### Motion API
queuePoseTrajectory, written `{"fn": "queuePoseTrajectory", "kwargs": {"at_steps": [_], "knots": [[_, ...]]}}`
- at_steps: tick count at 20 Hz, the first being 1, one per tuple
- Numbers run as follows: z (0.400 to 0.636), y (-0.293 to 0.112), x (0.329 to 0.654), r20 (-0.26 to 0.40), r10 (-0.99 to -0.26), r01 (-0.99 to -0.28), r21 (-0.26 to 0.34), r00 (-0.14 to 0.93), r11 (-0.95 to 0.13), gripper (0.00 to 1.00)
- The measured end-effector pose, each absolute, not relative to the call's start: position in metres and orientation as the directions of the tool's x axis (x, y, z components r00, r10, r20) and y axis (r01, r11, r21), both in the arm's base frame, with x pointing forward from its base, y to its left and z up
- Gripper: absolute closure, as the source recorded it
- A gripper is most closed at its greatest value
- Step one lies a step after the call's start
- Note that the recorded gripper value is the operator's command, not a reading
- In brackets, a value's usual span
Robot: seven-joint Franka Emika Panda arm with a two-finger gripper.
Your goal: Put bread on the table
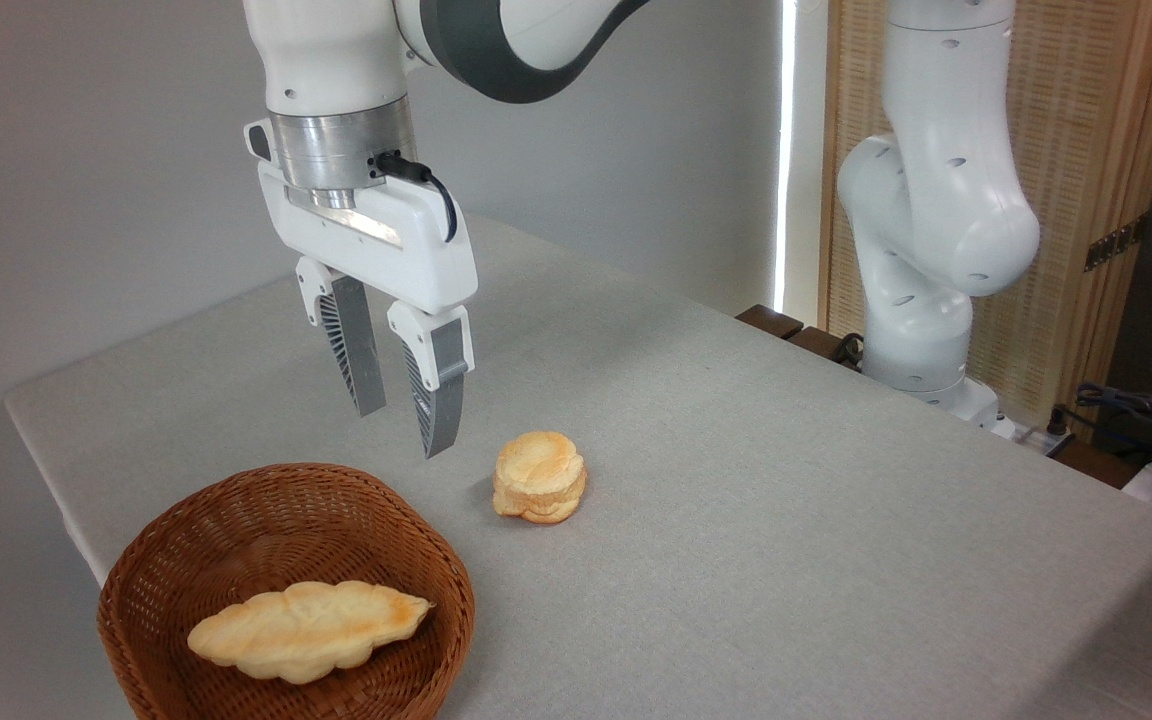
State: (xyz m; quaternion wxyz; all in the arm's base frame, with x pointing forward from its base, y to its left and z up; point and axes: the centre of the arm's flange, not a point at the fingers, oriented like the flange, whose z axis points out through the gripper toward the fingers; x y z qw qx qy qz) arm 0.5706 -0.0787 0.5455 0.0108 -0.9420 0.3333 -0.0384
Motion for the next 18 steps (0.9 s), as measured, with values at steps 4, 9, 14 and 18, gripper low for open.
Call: {"fn": "queuePoseTrajectory", "kwargs": {"at_steps": [4, 9, 14, 18], "knots": [[0.5455, -0.0787, 0.5706, 0.065, -0.629, -0.627, -0.046, 0.775, -0.778, 0.00], [0.5455, -0.0787, 0.5706, 0.065, -0.629, -0.627, -0.046, 0.775, -0.777, 0.00], [0.5492, -0.0804, 0.5743, 0.098, -0.631, -0.628, -0.066, 0.769, -0.776, 0.00], [0.5541, -0.0825, 0.5802, 0.145, -0.647, -0.640, -0.100, 0.749, -0.762, 0.00]]}}
